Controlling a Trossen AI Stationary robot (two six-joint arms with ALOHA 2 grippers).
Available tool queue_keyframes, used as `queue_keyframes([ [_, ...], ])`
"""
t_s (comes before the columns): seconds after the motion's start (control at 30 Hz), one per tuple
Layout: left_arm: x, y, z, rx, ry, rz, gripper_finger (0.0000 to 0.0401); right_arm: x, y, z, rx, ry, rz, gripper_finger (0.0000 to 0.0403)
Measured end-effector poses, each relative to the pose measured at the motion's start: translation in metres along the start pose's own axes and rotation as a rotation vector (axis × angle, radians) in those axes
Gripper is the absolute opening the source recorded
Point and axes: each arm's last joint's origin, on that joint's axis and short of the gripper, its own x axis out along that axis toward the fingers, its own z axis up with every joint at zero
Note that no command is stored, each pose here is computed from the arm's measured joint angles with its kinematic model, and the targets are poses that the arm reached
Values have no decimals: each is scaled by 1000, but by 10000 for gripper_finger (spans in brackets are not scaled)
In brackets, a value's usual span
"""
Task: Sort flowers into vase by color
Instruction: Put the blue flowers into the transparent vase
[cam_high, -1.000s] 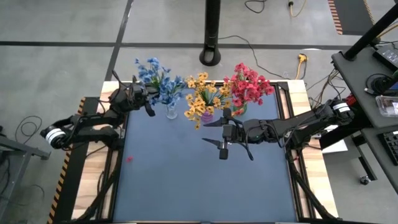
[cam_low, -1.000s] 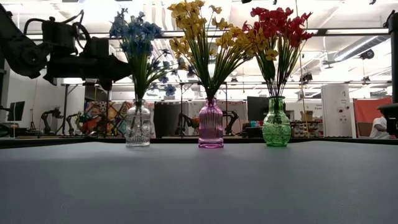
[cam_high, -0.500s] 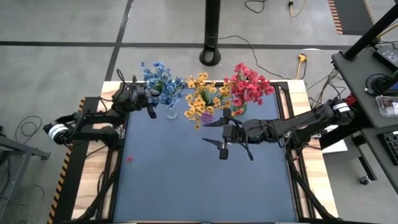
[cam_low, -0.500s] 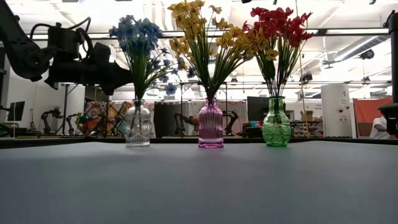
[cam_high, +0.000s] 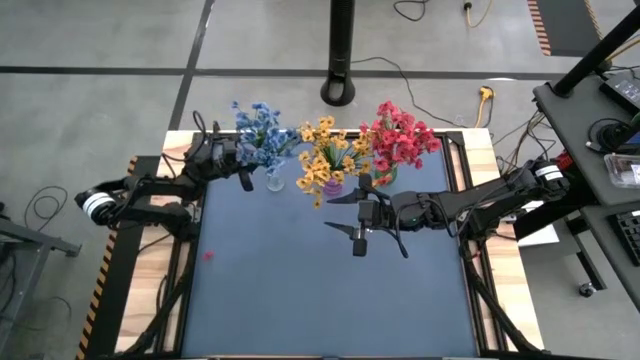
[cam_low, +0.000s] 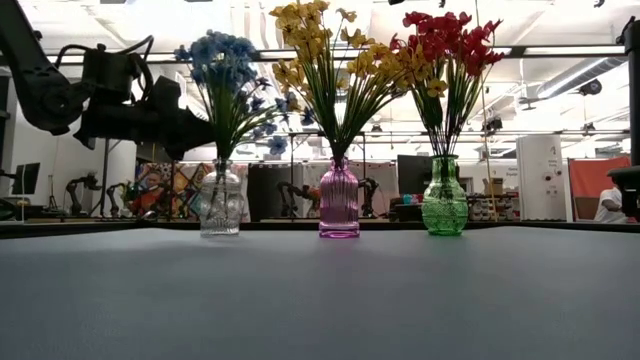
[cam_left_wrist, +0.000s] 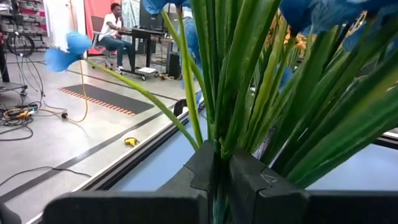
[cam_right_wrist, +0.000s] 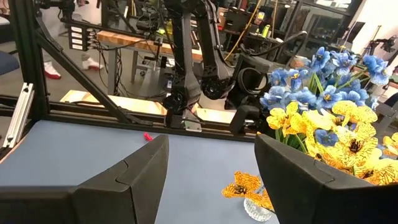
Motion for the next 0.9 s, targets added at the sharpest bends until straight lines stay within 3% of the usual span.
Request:
queue_keyframes([
  [0.3, 0, -1, 0, 10, -1, -15, 22, 0, 0, 0, -4, 0, 0, 231],
  [0.9, 0, -2, -1, 54, 9, -63, 149, 0, 0, 0, -2, 0, 0, 231],
])
